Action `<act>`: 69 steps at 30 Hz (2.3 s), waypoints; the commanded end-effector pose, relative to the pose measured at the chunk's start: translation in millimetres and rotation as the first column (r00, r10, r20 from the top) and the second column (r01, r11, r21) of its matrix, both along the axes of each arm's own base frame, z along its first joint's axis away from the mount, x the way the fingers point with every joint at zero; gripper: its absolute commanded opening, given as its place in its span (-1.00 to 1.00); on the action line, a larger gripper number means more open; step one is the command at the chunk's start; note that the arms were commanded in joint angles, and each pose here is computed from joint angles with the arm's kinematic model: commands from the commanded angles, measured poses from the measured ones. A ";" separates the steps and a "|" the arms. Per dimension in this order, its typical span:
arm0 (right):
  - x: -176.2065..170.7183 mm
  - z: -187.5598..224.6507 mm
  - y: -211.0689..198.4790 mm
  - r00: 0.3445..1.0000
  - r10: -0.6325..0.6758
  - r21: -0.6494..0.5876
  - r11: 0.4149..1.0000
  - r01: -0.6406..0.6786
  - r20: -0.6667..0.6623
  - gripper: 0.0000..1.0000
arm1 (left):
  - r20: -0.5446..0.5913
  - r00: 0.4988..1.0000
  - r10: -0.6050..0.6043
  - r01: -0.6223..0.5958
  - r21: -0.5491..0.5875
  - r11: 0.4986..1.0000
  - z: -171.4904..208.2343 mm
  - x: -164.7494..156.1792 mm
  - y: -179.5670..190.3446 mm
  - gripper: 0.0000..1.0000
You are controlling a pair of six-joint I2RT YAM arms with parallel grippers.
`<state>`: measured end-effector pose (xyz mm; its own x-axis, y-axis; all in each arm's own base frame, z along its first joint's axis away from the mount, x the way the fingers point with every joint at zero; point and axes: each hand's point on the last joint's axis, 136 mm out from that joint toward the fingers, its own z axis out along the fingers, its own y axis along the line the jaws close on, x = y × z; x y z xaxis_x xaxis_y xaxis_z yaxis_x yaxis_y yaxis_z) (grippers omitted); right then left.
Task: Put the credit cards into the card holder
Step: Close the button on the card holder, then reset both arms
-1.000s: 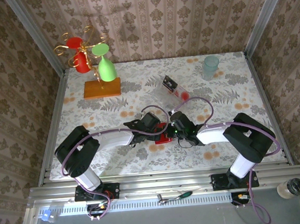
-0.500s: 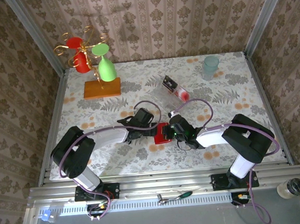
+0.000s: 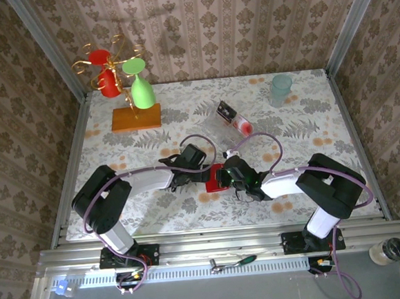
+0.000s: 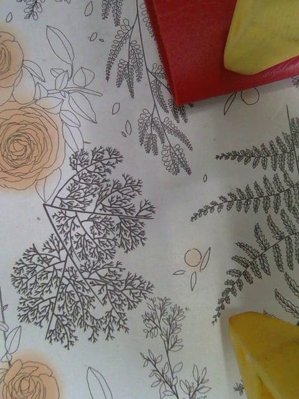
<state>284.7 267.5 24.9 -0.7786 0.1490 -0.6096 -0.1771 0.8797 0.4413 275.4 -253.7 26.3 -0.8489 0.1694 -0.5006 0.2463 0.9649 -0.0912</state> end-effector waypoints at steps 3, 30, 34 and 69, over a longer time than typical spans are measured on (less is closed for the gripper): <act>-102.1 -98.4 -70.1 0.923 0.023 -0.357 0.918 -0.171 -0.383 -1.00 | -0.042 0.999 -0.026 0.028 0.042 0.999 -17.3 -8.6 0.4 1.00; -84.4 -74.3 -34.4 0.914 0.072 -0.242 0.953 -0.180 -0.398 -0.88 | -0.043 0.998 -0.043 0.045 0.042 0.998 -20.2 -12.2 -3.9 1.00; -70.0 -54.4 -21.4 0.917 0.107 -0.196 0.961 -0.194 -0.384 -0.68 | -0.043 0.998 -0.045 0.047 0.044 0.998 -20.7 -12.2 -4.4 1.00; -39.0 56.1 -123.6 0.966 -0.091 0.015 0.995 0.097 -0.244 0.59 | 0.186 0.983 0.001 0.009 -0.056 0.998 86.3 22.4 11.0 1.00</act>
